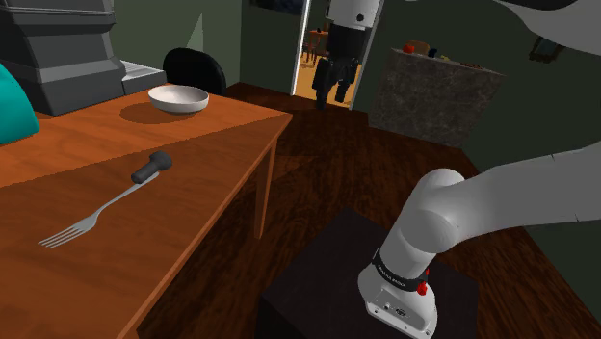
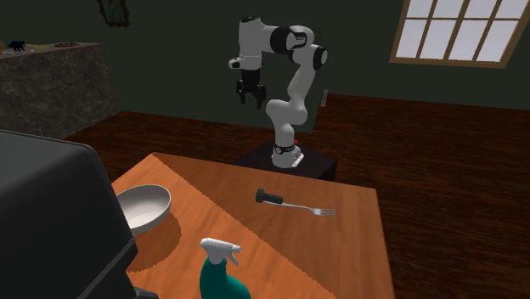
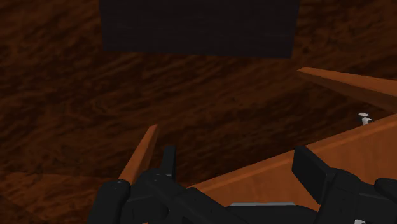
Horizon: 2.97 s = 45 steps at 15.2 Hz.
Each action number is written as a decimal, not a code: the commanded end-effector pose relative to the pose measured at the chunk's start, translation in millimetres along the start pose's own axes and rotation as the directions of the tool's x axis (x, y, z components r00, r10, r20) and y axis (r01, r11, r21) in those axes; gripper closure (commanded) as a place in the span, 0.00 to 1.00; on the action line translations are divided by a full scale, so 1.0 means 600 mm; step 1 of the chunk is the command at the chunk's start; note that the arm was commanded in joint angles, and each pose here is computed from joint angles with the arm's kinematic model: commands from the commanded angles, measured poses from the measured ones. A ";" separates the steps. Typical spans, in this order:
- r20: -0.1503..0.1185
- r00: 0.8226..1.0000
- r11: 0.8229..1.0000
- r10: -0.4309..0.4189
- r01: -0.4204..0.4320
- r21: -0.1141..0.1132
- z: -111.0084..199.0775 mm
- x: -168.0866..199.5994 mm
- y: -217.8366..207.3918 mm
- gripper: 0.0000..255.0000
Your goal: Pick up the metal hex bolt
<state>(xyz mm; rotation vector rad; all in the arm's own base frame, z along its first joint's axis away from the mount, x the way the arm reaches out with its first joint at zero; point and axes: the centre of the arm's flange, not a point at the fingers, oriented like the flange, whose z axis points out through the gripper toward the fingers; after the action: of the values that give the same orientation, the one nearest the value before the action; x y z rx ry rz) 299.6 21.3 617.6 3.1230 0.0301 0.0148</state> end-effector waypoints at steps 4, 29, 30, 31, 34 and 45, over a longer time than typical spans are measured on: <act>0.013 1.000 1.000 -0.018 0.019 -0.006 0.018 0.053 -0.041 0.00; 0.123 0.978 0.984 -0.168 0.174 -0.042 0.207 0.450 -0.415 0.00; 0.127 0.977 0.983 -0.174 0.181 -0.043 0.215 0.464 -0.431 0.00; 0.132 0.975 0.981 -0.180 0.187 -0.044 0.224 0.478 -0.447 0.00; 0.144 0.970 0.978 -0.196 0.204 -0.047 0.250 0.517 -0.493 0.00; 0.144 0.970 0.978 -0.196 0.204 -0.047 0.317 0.516 -0.493 1.00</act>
<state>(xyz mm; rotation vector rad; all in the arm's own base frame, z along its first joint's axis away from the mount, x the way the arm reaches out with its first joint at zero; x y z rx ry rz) 605.1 319.7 425.5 3.0341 0.3357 -0.2009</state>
